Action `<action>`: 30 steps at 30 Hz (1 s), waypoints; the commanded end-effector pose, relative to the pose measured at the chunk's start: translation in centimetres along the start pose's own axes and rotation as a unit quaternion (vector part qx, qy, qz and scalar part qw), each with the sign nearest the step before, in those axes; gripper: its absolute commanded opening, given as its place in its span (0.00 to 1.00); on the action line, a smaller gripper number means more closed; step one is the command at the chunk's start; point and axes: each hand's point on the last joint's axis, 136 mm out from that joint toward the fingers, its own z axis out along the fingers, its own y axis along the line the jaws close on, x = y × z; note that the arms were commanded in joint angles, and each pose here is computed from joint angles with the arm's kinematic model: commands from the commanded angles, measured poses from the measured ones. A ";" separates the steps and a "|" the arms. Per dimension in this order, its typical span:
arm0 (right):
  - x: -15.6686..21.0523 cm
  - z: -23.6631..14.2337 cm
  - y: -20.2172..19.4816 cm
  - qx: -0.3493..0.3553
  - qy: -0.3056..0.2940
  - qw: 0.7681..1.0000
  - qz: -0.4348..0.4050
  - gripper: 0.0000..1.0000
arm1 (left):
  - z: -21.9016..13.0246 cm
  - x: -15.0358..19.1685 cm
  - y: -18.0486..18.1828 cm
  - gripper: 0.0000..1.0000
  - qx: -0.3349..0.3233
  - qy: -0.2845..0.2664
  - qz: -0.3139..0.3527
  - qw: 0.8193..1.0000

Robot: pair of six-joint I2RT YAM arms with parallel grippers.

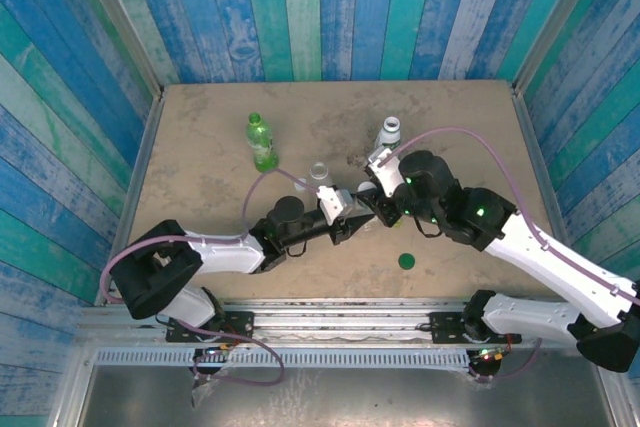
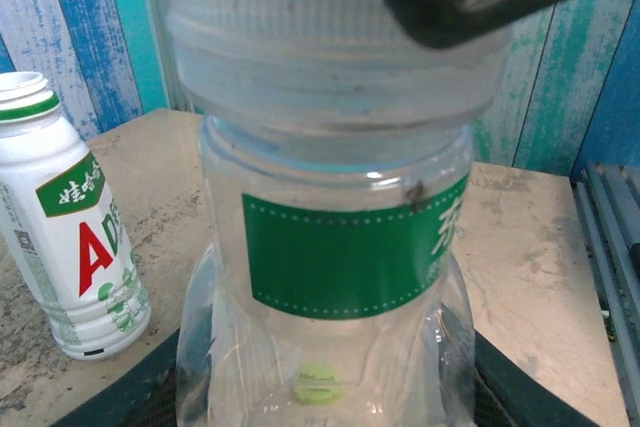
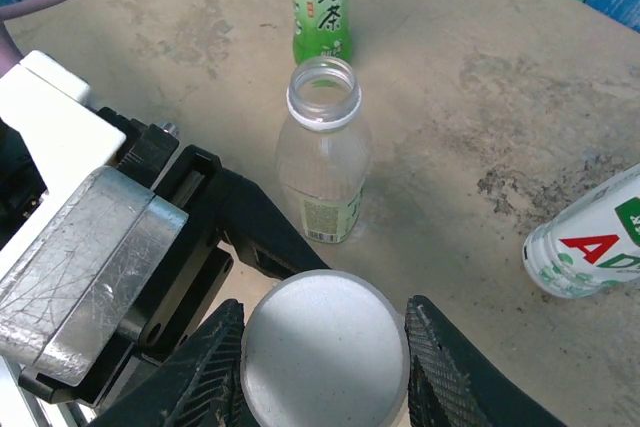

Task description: Screw on the bottle caps

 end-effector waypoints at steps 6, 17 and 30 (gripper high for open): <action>-0.7 -3.5 1.3 -0.045 -0.076 0.992 -0.089 0.72 | -1.0 -2.5 -1.9 0.50 0.071 -0.049 0.025 0.996; -0.1 -5.3 4.7 -0.157 -0.067 0.966 -0.196 0.71 | -2.0 -2.8 -4.5 0.51 0.150 -0.049 0.053 0.986; 1.0 -3.4 3.7 -0.166 -0.024 0.972 -0.167 0.42 | -2.2 -3.0 -4.5 0.51 0.149 -0.052 0.057 0.986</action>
